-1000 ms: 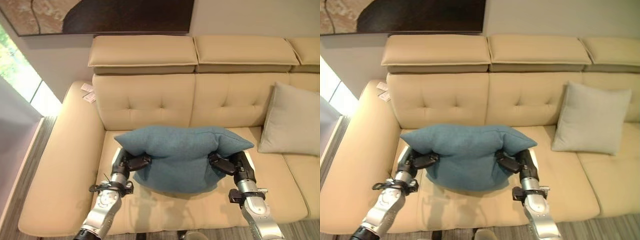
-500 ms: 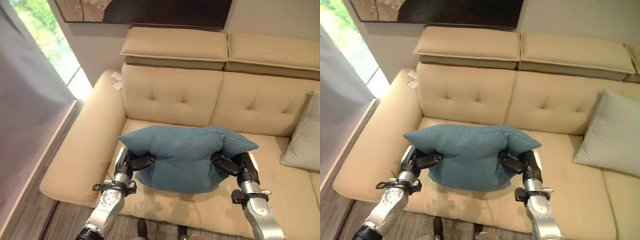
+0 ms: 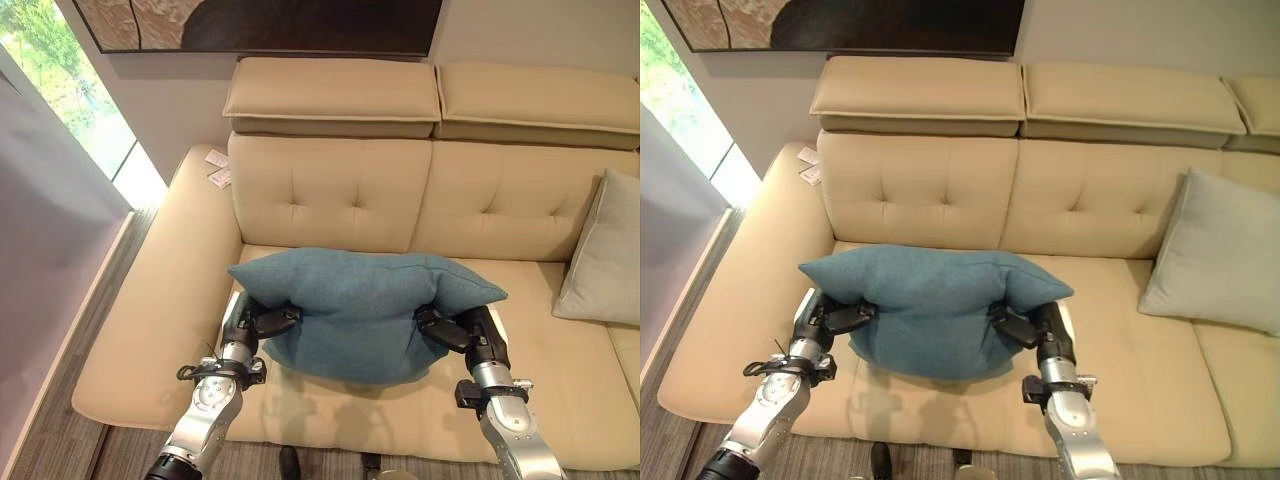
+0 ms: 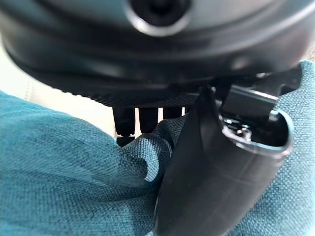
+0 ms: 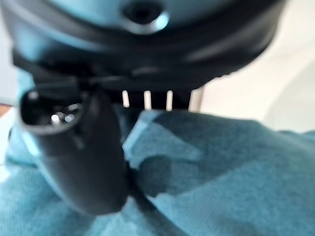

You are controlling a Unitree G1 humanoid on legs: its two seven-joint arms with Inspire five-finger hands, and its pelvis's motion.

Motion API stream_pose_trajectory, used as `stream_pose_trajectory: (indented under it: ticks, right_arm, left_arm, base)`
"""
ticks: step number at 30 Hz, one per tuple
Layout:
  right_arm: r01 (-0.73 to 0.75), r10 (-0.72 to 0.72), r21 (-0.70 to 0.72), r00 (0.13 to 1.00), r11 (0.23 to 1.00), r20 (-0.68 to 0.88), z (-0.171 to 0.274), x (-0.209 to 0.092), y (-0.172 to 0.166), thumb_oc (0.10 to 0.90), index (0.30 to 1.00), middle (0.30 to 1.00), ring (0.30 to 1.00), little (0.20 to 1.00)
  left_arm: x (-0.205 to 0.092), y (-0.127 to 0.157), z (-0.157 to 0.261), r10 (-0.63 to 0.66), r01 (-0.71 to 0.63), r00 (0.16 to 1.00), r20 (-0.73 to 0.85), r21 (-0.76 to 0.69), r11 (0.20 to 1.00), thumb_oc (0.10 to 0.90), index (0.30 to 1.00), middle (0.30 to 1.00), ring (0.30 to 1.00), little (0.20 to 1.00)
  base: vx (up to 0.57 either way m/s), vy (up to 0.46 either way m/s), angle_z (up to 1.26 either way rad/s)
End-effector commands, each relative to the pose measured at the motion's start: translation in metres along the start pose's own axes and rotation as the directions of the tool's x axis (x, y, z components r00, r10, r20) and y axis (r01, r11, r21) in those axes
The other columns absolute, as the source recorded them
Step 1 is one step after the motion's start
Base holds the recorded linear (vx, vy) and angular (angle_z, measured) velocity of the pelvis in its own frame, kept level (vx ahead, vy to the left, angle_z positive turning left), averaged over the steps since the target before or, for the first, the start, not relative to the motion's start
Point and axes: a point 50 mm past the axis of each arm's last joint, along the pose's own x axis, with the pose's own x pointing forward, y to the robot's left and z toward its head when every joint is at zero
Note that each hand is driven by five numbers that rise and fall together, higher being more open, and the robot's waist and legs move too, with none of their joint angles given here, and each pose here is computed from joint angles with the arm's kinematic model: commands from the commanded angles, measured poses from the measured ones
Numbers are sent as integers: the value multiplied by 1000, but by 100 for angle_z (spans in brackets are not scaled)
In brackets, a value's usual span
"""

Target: Pick up all the scattered cushions and arrange them neatly on the sofa.

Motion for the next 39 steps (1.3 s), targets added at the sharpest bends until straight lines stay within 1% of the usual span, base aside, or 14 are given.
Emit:
stream_pose_trajectory:
  ticks: [1, 8, 10, 12, 13, 17, 18, 19, 20, 23, 24, 26, 30, 39]
  right_arm:
    - [-111, 80, 56, 915, 992, 395, 79, 19, 26, 400, 300, 300, 300, 300]
    - [-102, 57, 58, 851, 993, 522, 118, 42, 36, 400, 300, 300, 300, 300]
    - [-93, 42, 58, 813, 994, 580, 140, 53, 42, 400, 300, 300, 300, 300]
    - [-92, 41, 58, 812, 994, 583, 140, 54, 42, 400, 300, 300, 300, 300]
    - [-89, 39, 49, 783, 995, 621, 157, 62, 47, 400, 300, 300, 300, 300]
    - [-72, 33, 30, 739, 997, 672, 189, 80, 54, 400, 300, 300, 300, 300]
    - [-61, 35, 11, 701, 998, 712, 212, 88, 55, 400, 300, 300, 300, 300]
    - [-60, 34, 12, 699, 998, 714, 214, 89, 55, 400, 300, 300, 300, 300]
    - [-46, 28, 4, 666, 999, 745, 232, 92, 54, 400, 300, 300, 300, 300]
    - [-46, 28, 4, 666, 999, 746, 233, 93, 54, 400, 300, 300, 300, 300]
    - [-16, 0, 11, 594, 1000, 805, 273, 98, 53, 400, 300, 300, 300, 300]
    - [4, -11, 11, 558, 1000, 829, 292, 99, 51, 400, 300, 300, 300, 300]
    - [43, -32, 10, 536, 999, 844, 315, 104, 47, 400, 300, 300, 300, 300]
    - [38, -35, 17, 565, 999, 824, 314, 112, 52, 400, 300, 300, 300, 300]
  left_arm:
    - [14, -47, 83, -196, 218, 883, 426, -2, 976, 400, 300, 300, 300, 300]
    - [36, -63, 115, -188, 218, 835, 518, 4, 976, 400, 300, 300, 300, 300]
    - [46, -72, 137, -189, 219, 797, 574, 17, 976, 400, 300, 300, 300, 300]
    - [47, -72, 138, -188, 218, 795, 576, 18, 976, 400, 300, 300, 300, 300]
    - [53, -77, 154, -190, 216, 766, 614, 33, 976, 400, 300, 300, 300, 300]
    - [70, -88, 189, -191, 193, 719, 668, 73, 979, 400, 300, 300, 300, 300]
    - [79, -90, 210, -204, 154, 690, 694, 135, 979, 400, 300, 300, 300, 300]
    - [79, -90, 211, -204, 153, 688, 697, 135, 979, 400, 300, 300, 300, 300]
    - [83, -91, 225, -209, 124, 669, 713, 171, 977, 400, 300, 300, 300, 300]
    - [83, -91, 225, -209, 124, 669, 713, 171, 977, 400, 300, 300, 300, 300]
    - [93, -92, 263, -203, 54, 626, 753, 217, 975, 400, 300, 300, 300, 300]
    - [95, -91, 278, -198, 30, 610, 767, 228, 973, 400, 300, 300, 300, 300]
    - [99, -90, 295, -174, 18, 603, 778, 205, 979, 400, 300, 300, 300, 300]
    - [102, -94, 297, -173, 33, 615, 769, 195, 980, 400, 300, 300, 300, 300]
  base:
    - [-10, -3, -4]
    - [-41, -3, 5]
    - [-51, -11, 8]
    - [-32, -1, 10]
    - [-27, -1, 11]
    - [-68, 6, 4]
    - [-60, 3, -1]
    - [-69, 4, -3]
    - [-28, 4, -4]
    - [-25, 4, -1]
    - [-86, 12, -1]
    - [-74, 8, 2]
    - [-45, 1, 5]
    - [-12, -2, 0]
